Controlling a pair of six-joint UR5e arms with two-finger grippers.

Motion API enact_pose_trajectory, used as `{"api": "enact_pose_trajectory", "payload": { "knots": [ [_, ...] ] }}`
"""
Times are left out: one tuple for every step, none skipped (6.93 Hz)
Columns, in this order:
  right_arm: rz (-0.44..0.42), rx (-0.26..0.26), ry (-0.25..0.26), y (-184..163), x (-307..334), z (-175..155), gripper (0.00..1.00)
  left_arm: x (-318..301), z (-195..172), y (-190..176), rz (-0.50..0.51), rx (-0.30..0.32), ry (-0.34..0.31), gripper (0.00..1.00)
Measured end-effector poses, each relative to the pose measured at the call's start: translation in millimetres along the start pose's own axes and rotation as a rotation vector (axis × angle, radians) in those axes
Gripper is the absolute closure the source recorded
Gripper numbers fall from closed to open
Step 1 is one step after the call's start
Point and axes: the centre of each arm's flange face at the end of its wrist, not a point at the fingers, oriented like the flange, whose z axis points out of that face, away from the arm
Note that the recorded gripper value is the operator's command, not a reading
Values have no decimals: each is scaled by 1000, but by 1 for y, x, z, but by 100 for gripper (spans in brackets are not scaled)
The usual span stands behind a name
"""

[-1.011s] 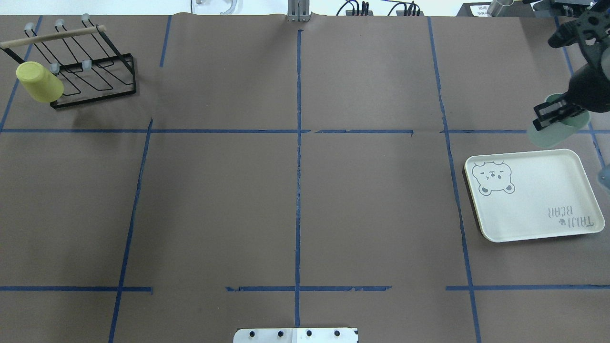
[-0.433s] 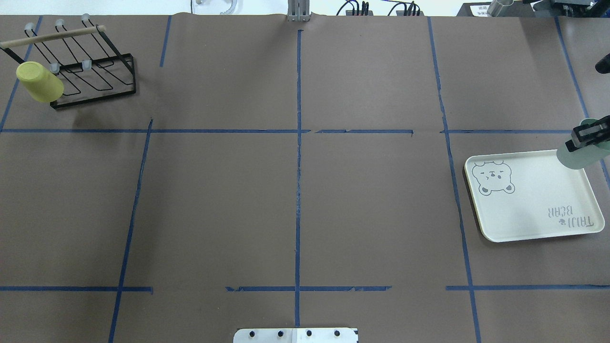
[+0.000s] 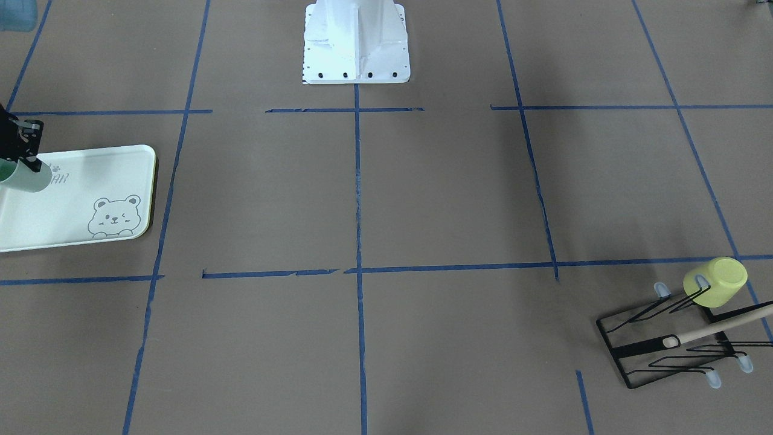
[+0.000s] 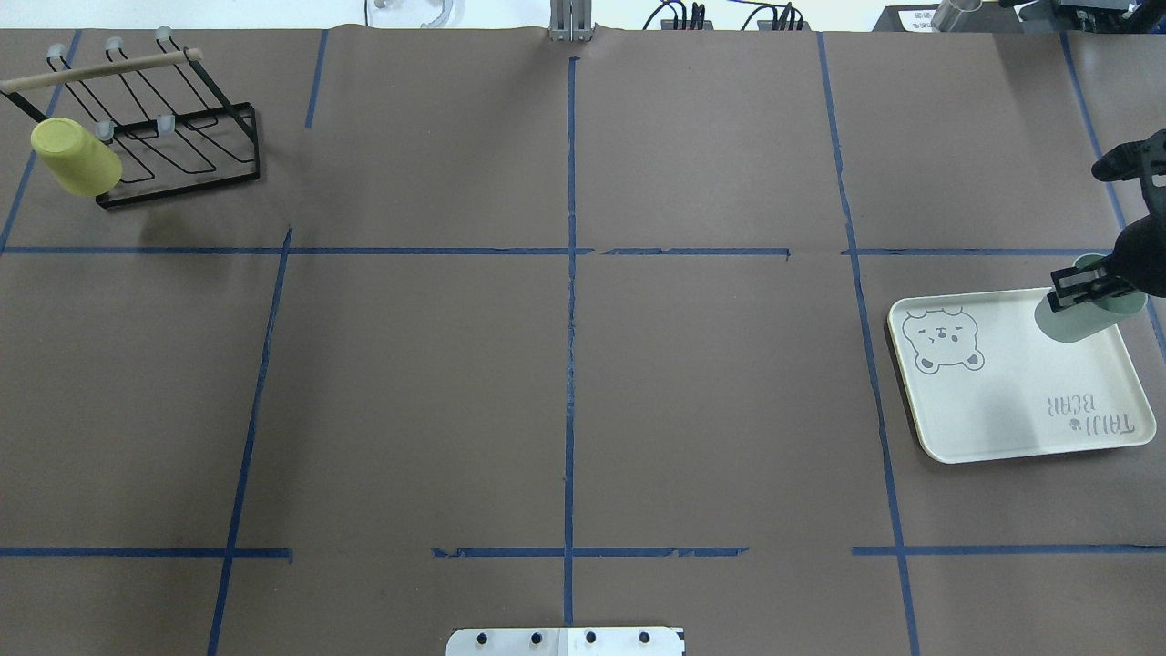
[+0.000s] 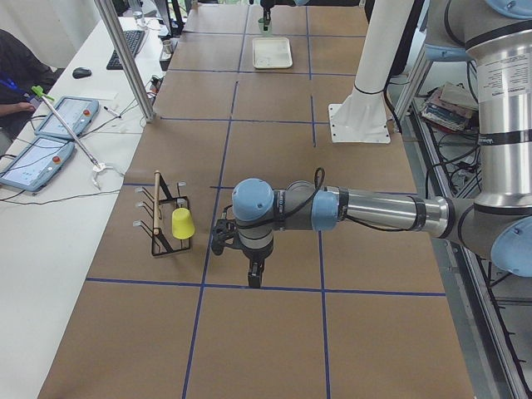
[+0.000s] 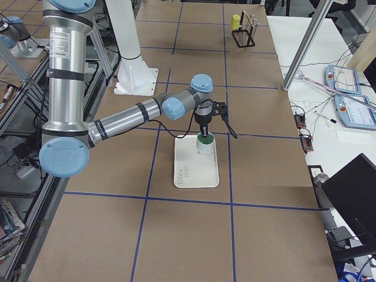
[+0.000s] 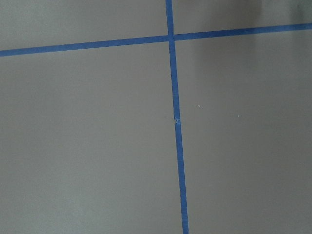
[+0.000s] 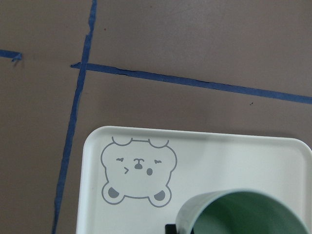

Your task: Left arm grabs green cup and hands to right arm on tray

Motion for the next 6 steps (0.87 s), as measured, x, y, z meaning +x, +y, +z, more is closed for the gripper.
{"api": "enact_pose_trajectory", "payload": {
  "knots": [
    [4,16,1,7,-4,15,99,0,0,0,-3,1,1,0],
    [1,20,3,16,-4,31,98,1,-1,-1,-7,2,1,0],
    [-8,21,3,23,0,46,97,1,-1,-1,-10,2,7,0],
    [-16,20,7,28,5,61,92,3,0,-1,-10,4,26,0],
    [-24,20,17,30,6,71,84,4,0,0,-11,5,44,0],
    [-32,19,25,31,5,77,66,5,1,0,-11,5,52,0]
  ]
}}
